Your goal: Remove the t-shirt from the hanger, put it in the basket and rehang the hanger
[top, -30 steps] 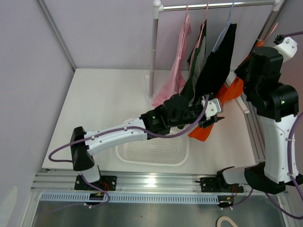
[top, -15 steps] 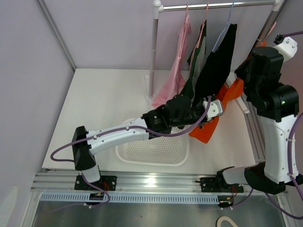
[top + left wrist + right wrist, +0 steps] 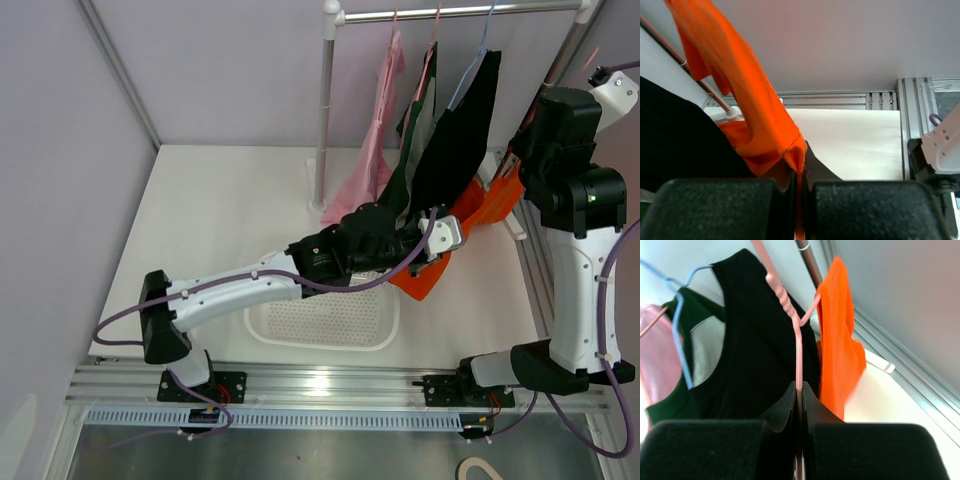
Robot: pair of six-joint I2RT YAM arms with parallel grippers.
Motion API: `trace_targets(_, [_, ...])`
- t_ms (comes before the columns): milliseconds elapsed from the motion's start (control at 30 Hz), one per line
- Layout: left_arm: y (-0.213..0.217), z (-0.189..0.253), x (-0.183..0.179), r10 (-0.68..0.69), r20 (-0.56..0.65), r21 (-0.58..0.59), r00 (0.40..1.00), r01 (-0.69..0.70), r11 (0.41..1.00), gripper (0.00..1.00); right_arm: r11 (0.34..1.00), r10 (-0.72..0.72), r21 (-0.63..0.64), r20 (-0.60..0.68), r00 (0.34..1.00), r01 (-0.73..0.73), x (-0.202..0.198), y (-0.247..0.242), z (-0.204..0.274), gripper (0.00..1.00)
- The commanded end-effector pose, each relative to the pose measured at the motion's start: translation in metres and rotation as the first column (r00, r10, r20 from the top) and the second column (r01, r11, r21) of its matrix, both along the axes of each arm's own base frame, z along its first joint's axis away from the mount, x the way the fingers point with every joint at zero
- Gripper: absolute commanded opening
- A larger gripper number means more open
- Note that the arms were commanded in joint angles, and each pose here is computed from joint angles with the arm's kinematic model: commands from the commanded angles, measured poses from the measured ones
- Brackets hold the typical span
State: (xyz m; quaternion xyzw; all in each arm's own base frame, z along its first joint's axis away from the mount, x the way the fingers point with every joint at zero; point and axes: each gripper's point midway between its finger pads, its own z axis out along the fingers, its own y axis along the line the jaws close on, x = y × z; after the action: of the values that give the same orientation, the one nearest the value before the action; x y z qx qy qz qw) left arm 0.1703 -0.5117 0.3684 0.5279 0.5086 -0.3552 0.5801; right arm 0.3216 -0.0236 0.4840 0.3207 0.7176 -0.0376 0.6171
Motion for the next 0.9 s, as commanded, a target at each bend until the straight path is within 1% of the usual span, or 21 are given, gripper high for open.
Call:
trace_targets(0, [0.022, 0.034, -0.025, -0.032, 0.029, -0.044, 0.999, 0.033, 0.998, 0.01, 1.000, -0.019, 0.015, 0.102, 0.995, 0.018, 0.015, -0.008, 0.021, 0.00])
trace_targets(100, [0.028, 0.037, -0.032, -0.031, 0.032, -0.040, 0.999, 0.032, 0.999, 0.01, 0.999, -0.037, 0.006, 0.091, 0.995, 0.037, 0.022, -0.013, 0.018, 0.00])
trace_targets(133, [0.036, 0.050, -0.034, -0.021, 0.042, -0.068, 0.999, 0.023, 0.997, 0.01, 0.999, -0.040, 0.005, 0.084, 0.996, 0.040, 0.026, -0.014, 0.015, 0.00])
trace_targets(200, [0.042, 0.051, -0.040, -0.021, 0.057, -0.081, 0.998, 0.026, 0.996, 0.01, 0.999, -0.045, -0.001, 0.076, 0.996, 0.045, 0.029, -0.016, 0.013, 0.00])
trace_targets(233, [0.050, 0.060, -0.046, -0.023, 0.065, -0.102, 0.998, 0.030, 0.994, 0.01, 0.998, -0.056, -0.003, 0.076, 0.996, 0.056, 0.032, -0.019, 0.011, 0.00])
trace_targets(300, [0.059, 0.067, -0.054, -0.031, 0.076, -0.109, 0.997, 0.039, 0.993, 0.01, 0.997, -0.069, -0.011, 0.074, 0.995, 0.070, 0.036, -0.025, 0.009, 0.00])
trace_targets(333, [0.066, 0.076, -0.065, -0.046, 0.085, -0.124, 0.995, 0.057, 0.991, 0.01, 0.996, -0.090, -0.015, 0.067, 0.994, 0.091, 0.037, -0.033, 0.007, 0.00])
trace_targets(433, [0.076, 0.077, -0.080, -0.051, 0.109, -0.124, 0.993, 0.064, 0.990, 0.01, 0.993, -0.115, -0.014, 0.059, 0.992, 0.117, 0.046, -0.047, 0.002, 0.00])
trace_targets(467, [0.083, 0.084, -0.084, -0.049, 0.111, -0.143, 0.993, 0.065, 0.988, 0.01, 0.993, -0.116, -0.012, 0.057, 0.992, 0.117, 0.049, -0.050, 0.000, 0.00])
trace_targets(533, [0.084, 0.079, -0.089, -0.063, 0.100, -0.151, 0.993, 0.078, 0.986, 0.01, 0.994, -0.106, -0.002, 0.067, 0.992, 0.106, 0.054, -0.050, 0.002, 0.00])
trace_targets(567, [0.083, 0.079, -0.089, -0.063, 0.092, -0.163, 0.994, 0.077, 0.984, 0.01, 0.995, -0.098, 0.000, 0.086, 0.991, 0.098, 0.053, -0.050, 0.010, 0.00])
trace_targets(600, [0.078, 0.062, -0.086, -0.053, 0.083, -0.138, 0.995, 0.065, 0.988, 0.01, 0.997, -0.075, 0.009, 0.075, 0.994, 0.074, 0.054, -0.045, 0.009, 0.00])
trace_targets(633, [0.073, 0.064, -0.085, -0.048, 0.096, -0.155, 0.994, 0.062, 0.986, 0.01, 0.998, -0.070, 0.016, 0.087, 0.994, 0.069, 0.051, -0.044, 0.014, 0.00])
trace_targets(667, [0.068, 0.057, -0.084, -0.049, 0.093, -0.137, 0.994, 0.062, 0.989, 0.01, 0.998, -0.067, 0.018, 0.107, 0.992, 0.065, 0.048, -0.044, 0.022, 0.00])
trace_targets(700, [0.055, 0.042, -0.082, -0.054, 0.084, -0.102, 0.995, 0.063, 0.993, 0.01, 0.998, -0.055, 0.017, 0.121, 0.991, 0.054, 0.042, -0.042, 0.028, 0.00])
trace_targets(767, [0.042, 0.036, -0.076, -0.046, 0.085, -0.112, 0.995, 0.055, 0.992, 0.01, 1.000, -0.014, 0.027, 0.130, 0.991, 0.010, 0.036, -0.035, 0.035, 0.00])
trace_targets(800, [0.027, 0.022, -0.070, -0.043, 0.073, -0.101, 0.996, 0.050, 0.994, 0.01, 0.999, 0.007, 0.035, 0.136, 0.991, -0.012, 0.028, -0.031, 0.041, 0.00])
trace_targets(833, [0.020, 0.031, -0.060, -0.054, 0.049, -0.142, 0.997, 0.061, 0.988, 0.01, 0.998, 0.043, 0.044, 0.148, 0.988, -0.050, 0.021, -0.025, 0.046, 0.00])
trace_targets(867, [0.011, 0.030, -0.056, -0.077, 0.027, -0.150, 0.997, 0.080, 0.985, 0.01, 0.996, 0.053, 0.056, 0.163, 0.985, -0.063, 0.015, -0.022, 0.050, 0.00])
